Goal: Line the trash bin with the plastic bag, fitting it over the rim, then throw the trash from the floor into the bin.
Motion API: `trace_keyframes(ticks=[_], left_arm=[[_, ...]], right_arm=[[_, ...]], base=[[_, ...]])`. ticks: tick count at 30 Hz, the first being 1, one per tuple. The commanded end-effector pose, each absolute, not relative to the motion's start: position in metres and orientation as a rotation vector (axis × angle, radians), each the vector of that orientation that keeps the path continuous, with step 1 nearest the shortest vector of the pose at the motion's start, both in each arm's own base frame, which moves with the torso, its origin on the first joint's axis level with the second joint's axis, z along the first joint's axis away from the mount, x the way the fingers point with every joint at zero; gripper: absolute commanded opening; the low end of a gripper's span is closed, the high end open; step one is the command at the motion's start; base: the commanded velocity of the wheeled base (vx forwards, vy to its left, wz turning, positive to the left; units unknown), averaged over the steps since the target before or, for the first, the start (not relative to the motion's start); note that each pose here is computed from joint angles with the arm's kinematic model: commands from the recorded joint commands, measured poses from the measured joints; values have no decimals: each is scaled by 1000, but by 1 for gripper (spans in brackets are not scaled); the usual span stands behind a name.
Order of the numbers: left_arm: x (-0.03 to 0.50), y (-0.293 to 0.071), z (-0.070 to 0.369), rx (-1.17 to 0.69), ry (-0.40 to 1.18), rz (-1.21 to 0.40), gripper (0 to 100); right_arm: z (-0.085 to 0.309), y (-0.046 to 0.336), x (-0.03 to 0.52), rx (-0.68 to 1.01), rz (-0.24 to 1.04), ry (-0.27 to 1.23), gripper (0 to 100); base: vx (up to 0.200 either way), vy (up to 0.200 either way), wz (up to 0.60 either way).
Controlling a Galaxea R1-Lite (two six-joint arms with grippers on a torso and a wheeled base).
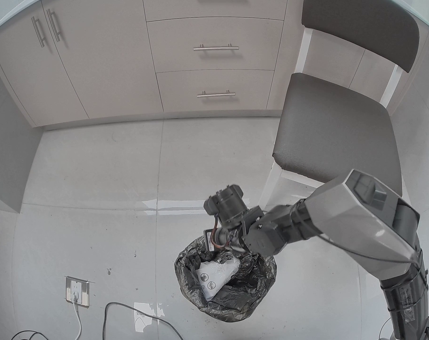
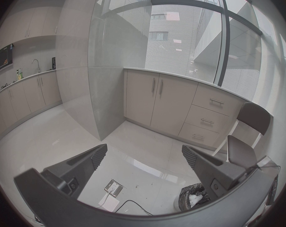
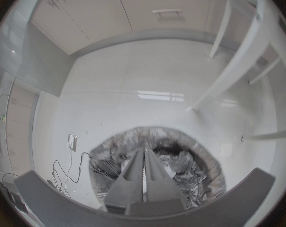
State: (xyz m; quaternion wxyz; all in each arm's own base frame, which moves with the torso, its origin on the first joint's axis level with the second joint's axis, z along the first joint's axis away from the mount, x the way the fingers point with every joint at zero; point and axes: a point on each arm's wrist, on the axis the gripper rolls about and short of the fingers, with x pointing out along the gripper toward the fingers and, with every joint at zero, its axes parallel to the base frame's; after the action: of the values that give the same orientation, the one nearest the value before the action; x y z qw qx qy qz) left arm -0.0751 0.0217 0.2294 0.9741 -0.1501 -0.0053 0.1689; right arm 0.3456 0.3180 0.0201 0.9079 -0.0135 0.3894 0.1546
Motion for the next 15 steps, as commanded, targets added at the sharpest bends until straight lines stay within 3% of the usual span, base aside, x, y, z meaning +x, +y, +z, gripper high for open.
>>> trace_keyframes(ticks=[1, 6, 15], left_arm=[[-75, 21, 229, -303, -9, 335, 100], [-75, 21, 229, -304, -9, 334, 100], [-75, 21, 229, -304, -11, 334, 100]], right_arm=[[116, 319, 355, -24, 404, 649, 0], [160, 326, 352, -88, 482, 685, 0], [93, 312, 341, -344, 425, 1075, 0]], base=[[0, 0, 0], [0, 0, 0], [0, 0, 0]])
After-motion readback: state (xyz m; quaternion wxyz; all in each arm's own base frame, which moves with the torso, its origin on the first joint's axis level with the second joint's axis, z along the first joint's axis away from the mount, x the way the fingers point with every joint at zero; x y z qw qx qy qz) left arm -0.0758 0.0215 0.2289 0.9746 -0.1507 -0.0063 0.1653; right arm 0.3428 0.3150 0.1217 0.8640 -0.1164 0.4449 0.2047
